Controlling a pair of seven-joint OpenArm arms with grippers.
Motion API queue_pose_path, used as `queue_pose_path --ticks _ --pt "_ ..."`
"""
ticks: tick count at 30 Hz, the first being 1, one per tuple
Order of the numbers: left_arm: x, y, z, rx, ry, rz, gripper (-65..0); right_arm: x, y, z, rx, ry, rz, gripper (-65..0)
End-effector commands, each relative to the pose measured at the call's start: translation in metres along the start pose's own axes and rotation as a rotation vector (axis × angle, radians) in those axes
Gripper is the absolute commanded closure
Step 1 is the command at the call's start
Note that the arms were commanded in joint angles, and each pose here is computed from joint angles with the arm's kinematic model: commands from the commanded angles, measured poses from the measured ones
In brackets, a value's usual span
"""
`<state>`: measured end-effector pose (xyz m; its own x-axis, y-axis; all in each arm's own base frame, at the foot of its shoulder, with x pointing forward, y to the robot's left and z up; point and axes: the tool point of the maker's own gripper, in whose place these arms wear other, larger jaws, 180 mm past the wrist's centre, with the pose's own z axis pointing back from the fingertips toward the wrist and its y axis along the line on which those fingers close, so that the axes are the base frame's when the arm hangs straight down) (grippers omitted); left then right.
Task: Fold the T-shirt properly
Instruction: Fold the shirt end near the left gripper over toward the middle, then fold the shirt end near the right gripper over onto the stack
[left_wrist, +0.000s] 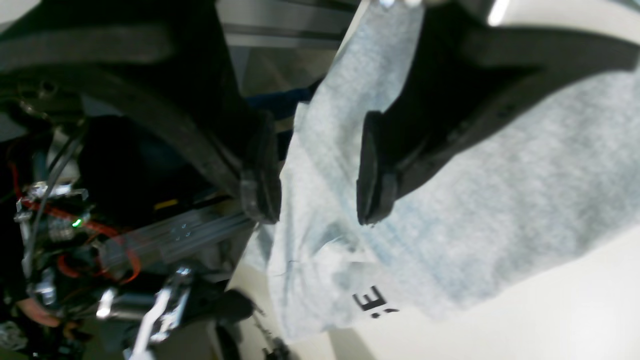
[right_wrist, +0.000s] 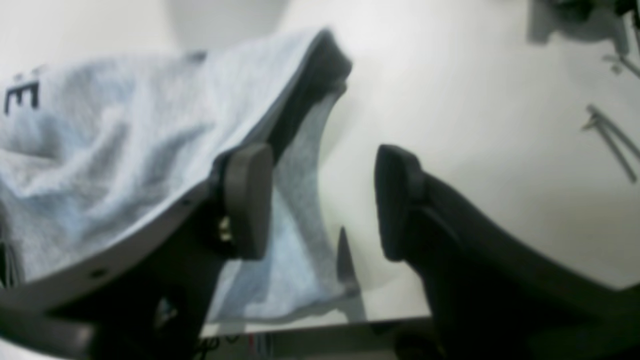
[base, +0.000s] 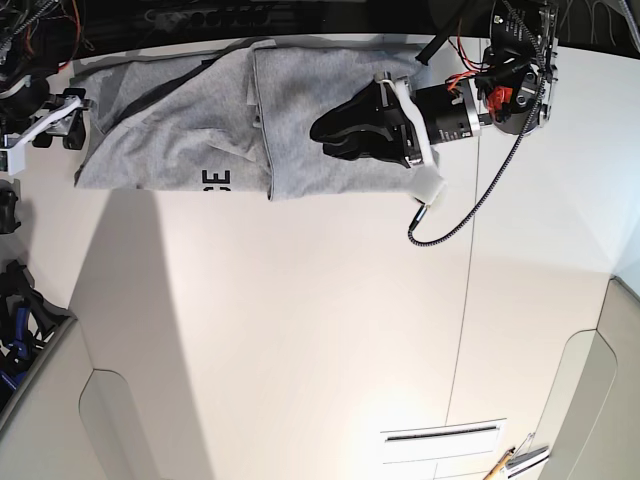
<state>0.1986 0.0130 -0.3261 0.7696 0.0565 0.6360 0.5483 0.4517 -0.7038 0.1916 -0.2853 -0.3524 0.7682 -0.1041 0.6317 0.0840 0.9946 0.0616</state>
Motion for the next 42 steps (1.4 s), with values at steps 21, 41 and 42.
queue_pose_path --ticks 21,41,42 --pt "0.011 -0.006 0.001 -0.023 -0.034 -0.023 -28.6 -0.043 0.036 -0.061 0.521 0.149 -0.437 -36.9" --pt "-0.002 0.093 0.119 0.477 0.036 -0.052 0.0 0.006 0.056 -0.029 0.573 0.061 -0.239 0.0" --pt "-0.006 0.102 0.131 0.534 0.050 -0.053 0.0 0.015 0.058 -0.024 0.569 0.037 -0.206 0.0"
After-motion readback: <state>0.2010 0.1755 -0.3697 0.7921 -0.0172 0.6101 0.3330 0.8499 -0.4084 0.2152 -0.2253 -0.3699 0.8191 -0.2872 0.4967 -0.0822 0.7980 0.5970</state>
